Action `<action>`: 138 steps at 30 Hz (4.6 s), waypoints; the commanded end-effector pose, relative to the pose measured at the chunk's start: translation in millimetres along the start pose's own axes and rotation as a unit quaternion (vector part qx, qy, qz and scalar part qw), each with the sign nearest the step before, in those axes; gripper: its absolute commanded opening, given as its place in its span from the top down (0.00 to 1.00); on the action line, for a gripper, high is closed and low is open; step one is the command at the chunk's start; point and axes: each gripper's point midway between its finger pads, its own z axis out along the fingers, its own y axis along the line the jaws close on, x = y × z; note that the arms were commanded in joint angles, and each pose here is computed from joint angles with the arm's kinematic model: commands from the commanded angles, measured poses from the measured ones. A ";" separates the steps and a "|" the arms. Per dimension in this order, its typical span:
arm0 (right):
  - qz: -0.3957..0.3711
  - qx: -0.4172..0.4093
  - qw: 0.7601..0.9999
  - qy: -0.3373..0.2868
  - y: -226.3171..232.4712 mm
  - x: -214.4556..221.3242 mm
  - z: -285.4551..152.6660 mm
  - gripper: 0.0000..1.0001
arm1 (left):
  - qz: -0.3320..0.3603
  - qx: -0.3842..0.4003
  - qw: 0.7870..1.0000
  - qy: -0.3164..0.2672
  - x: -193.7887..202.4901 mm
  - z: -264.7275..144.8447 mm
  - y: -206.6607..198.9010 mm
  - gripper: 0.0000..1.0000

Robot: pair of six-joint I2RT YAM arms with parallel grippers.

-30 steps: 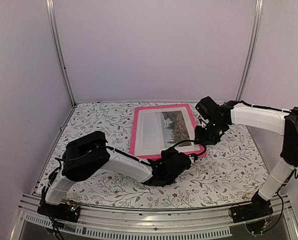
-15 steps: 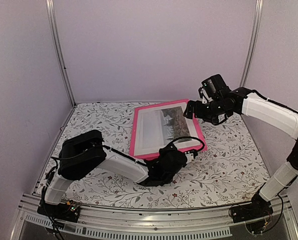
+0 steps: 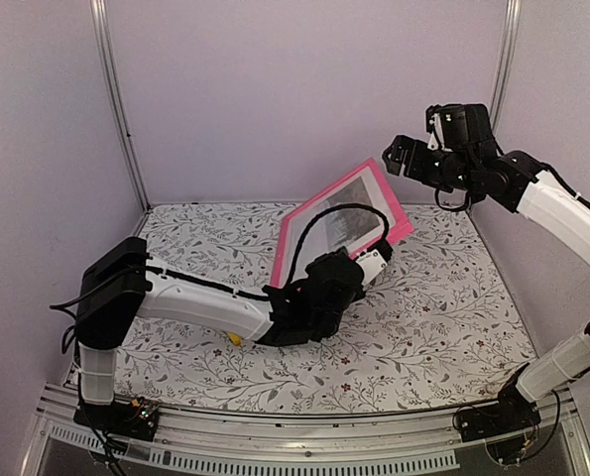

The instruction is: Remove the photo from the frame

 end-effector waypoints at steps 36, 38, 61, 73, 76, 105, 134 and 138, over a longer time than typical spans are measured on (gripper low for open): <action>-0.012 0.026 0.996 0.090 -58.9 107.7 45.4 0.01 | -0.783 0.327 0.511 0.138 105.1 21.3 90.8 1.00; -0.012 0.032 0.994 0.100 -65.3 116.2 50.8 0.01 | -0.786 0.340 0.492 0.161 119.1 27.4 82.4 1.00; -0.026 0.029 0.983 0.182 -80.2 181.7 93.5 0.01 | -0.713 0.387 0.492 0.317 228.9 73.0 28.0 0.68; -0.030 0.017 0.979 0.202 -79.3 196.0 94.9 0.01 | -0.672 0.344 0.565 0.331 243.4 90.8 37.9 0.25; -0.032 0.016 0.979 0.203 -79.8 197.2 94.3 0.01 | -0.657 0.330 0.591 0.332 244.1 91.4 45.8 0.17; -0.072 -0.102 0.987 0.099 -20.0 158.0 68.5 0.01 | -0.602 0.144 0.713 0.330 263.6 6.1 127.7 0.00; -0.073 -0.174 0.978 0.092 13.7 153.6 64.0 0.01 | -0.539 0.041 0.716 0.441 299.7 -45.4 97.9 0.12; -0.073 -0.184 0.975 0.103 13.9 161.1 58.5 0.01 | -0.541 0.036 0.708 0.453 301.5 -43.4 100.7 0.14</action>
